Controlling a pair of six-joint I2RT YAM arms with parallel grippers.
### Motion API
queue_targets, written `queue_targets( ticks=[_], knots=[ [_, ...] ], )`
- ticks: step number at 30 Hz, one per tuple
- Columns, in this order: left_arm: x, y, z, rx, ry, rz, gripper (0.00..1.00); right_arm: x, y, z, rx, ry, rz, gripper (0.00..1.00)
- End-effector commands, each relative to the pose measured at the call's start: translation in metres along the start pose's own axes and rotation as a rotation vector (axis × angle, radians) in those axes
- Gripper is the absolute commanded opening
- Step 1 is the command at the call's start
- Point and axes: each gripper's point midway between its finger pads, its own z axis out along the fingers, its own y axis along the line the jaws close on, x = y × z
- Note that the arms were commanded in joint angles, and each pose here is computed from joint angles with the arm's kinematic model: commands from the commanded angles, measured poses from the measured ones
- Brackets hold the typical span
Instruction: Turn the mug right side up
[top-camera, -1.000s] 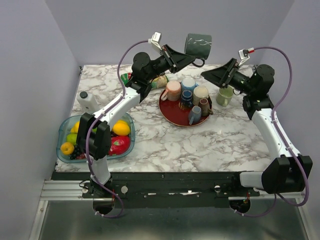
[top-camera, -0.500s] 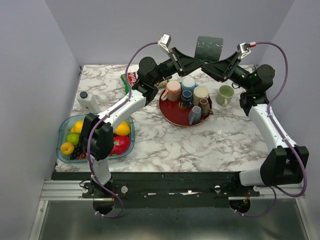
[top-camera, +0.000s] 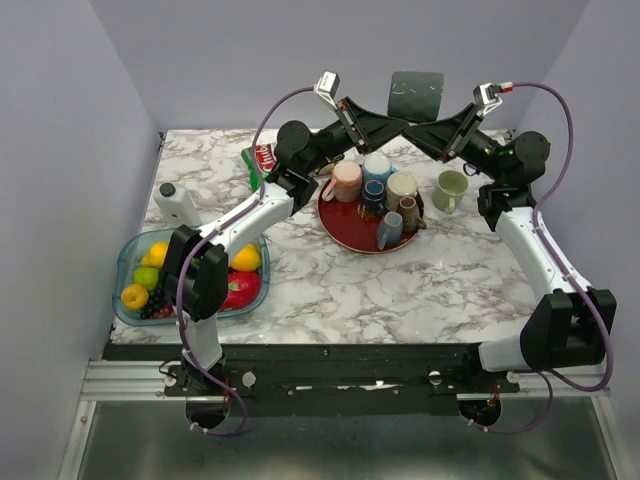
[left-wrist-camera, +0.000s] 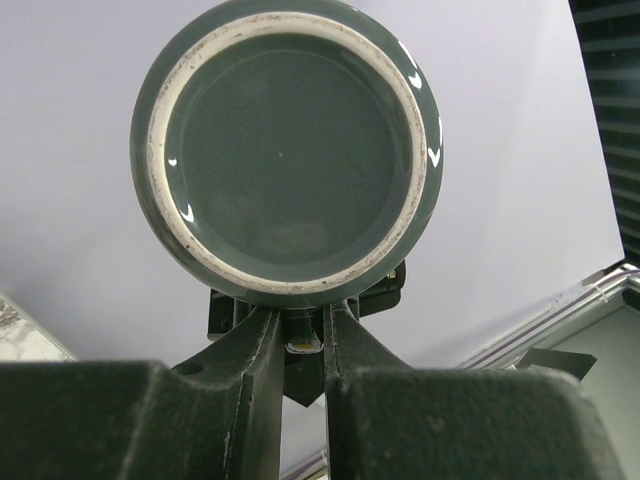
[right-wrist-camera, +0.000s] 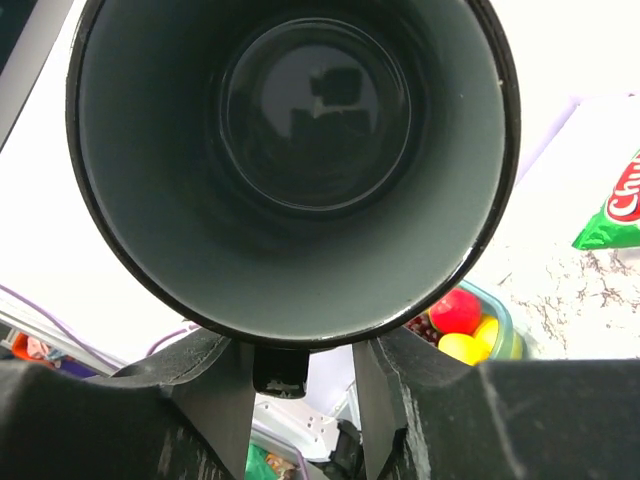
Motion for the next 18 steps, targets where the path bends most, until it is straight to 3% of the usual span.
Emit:
queue_targets(
  ticks=[1,4,5,8,9,11,18],
  knots=[
    [0.001,-0.034,-0.002,0.106,-0.007,0.081,0.0,-0.009,0.004,0.002,-0.004,-0.032,-0.03,0.47],
    [0.001,-0.034,-0.002,0.095,-0.009,0.095,0.0,-0.009,0.001,0.001,0.014,-0.032,-0.038,0.4],
    [0.001,-0.034,-0.002,0.094,-0.008,0.103,0.0,-0.01,0.002,0.001,0.017,-0.031,-0.053,0.3],
    [0.0,-0.036,-0.003,0.088,-0.009,0.115,0.0,-0.01,0.001,0.0,0.035,-0.032,-0.065,0.18],
    [0.002,-0.036,-0.004,0.087,-0.006,0.116,0.0,-0.012,0.001,0.0,0.041,-0.039,-0.067,0.09],
    [0.002,-0.034,-0.004,0.082,-0.004,0.117,0.0,-0.013,-0.001,0.0,0.057,-0.042,-0.075,0.01],
    [0.006,-0.029,-0.006,0.053,0.02,0.133,0.0,-0.019,-0.004,-0.002,0.123,-0.062,-0.114,0.01]
  ],
)
